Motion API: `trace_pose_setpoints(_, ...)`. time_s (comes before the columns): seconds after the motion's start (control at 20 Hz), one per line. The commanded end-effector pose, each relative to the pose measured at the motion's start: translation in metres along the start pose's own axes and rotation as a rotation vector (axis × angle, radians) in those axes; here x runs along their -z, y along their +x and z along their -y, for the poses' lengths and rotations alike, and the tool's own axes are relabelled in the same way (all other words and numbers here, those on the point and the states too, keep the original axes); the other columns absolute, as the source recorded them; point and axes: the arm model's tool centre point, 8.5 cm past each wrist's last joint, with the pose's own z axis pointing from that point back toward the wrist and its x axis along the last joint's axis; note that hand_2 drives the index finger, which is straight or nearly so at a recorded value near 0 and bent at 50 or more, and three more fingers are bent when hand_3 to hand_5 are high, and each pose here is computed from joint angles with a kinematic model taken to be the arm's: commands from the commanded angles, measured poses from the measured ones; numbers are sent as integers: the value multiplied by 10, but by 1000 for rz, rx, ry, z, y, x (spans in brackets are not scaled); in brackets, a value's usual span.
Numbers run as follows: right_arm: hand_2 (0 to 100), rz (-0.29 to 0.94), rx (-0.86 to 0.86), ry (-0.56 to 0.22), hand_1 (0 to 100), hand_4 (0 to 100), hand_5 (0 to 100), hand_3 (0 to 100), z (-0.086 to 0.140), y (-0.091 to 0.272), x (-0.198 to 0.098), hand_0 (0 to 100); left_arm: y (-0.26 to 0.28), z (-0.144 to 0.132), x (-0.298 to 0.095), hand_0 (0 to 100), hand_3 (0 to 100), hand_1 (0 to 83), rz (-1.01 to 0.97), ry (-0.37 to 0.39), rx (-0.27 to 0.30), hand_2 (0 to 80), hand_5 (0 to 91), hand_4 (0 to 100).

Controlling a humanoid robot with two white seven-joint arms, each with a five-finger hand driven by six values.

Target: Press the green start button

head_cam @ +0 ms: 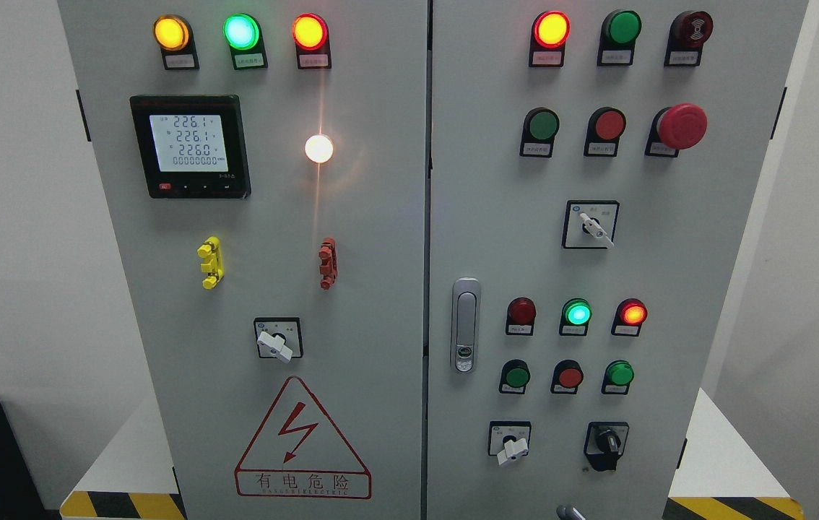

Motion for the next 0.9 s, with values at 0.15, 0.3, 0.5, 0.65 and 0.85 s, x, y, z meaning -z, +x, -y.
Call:
trace_pose_setpoints(0.15, 0, 26, -1, 19, 0, 0, 0, 0, -7, 9, 2, 0, 10, 1, 1, 120, 0, 556, 27, -3, 5, 0, 0, 0)
trace_pose_setpoints(0.3, 0, 24, -1, 19, 0, 0, 0, 0, -7, 8, 2, 0, 10, 1, 1, 120, 0, 556, 27, -3, 5, 0, 0, 0)
trace_pose_setpoints(0.5, 0, 30, -2, 17, 0, 0, 0, 0, -6, 9, 2, 0, 10, 1, 1, 120, 0, 556, 27, -1, 5, 0, 0, 0)
trace_pose_setpoints(0.65, 0, 37, -37, 12, 88, 0, 0, 0, -6, 11, 2, 0, 10, 1, 1, 120, 0, 556, 27, -3, 5, 0, 0, 0)
trace_pose_setpoints(0.85, 0, 65, -156, -30, 353, 193, 0, 191, 0, 15, 1, 0, 10, 1, 1, 120, 0, 556, 27, -1, 5, 0, 0, 0)
